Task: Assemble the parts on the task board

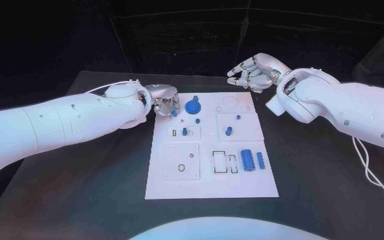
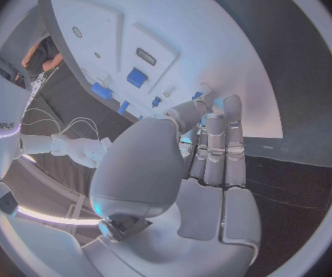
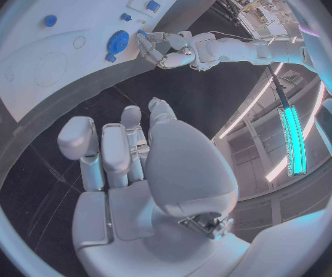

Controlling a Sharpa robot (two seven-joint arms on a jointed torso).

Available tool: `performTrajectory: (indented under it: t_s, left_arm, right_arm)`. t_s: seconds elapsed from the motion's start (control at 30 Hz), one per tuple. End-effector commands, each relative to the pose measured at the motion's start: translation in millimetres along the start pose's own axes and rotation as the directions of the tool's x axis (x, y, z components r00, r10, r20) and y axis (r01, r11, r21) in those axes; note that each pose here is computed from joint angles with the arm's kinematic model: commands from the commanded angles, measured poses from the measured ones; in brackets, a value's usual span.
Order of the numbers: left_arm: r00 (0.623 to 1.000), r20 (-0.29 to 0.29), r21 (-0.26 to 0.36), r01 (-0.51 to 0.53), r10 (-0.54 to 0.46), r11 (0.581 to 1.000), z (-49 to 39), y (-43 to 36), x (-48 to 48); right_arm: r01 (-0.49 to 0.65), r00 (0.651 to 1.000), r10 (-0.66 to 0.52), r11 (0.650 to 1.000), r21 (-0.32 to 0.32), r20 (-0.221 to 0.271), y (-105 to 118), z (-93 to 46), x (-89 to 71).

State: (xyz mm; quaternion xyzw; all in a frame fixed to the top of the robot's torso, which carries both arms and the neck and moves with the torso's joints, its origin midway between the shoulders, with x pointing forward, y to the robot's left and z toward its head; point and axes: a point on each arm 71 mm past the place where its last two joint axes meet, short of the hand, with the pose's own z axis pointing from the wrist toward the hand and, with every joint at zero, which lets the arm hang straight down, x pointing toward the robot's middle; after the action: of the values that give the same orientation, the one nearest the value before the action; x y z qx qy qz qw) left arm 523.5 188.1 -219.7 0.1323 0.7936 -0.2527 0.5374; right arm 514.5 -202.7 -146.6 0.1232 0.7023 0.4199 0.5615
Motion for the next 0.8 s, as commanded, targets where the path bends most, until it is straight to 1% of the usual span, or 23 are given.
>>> performTrajectory:
  t_s: [0.03, 0.4, 0.8]
  left_arm:
    - [1.000, 0.011, 0.022, -0.003, 0.003, 1.000, -0.1, -2.1, -1.5]
    - [1.000, 0.027, 0.034, -0.004, 0.003, 0.999, -0.1, -2.5, -2.4]
    - [1.000, 0.029, 0.037, -0.004, 0.003, 0.999, -0.2, -2.1, -2.4]
  right_arm:
    - [0.001, 1.000, -0.002, 1.000, -0.008, -0.005, 1.6, 0.4, 0.1]
    - [0.001, 1.000, -0.001, 1.000, -0.008, -0.005, 1.7, 0.7, 0.3]
    - [0.001, 1.000, -0.001, 1.000, -0.009, -0.006, 1.8, 1.1, 0.6]
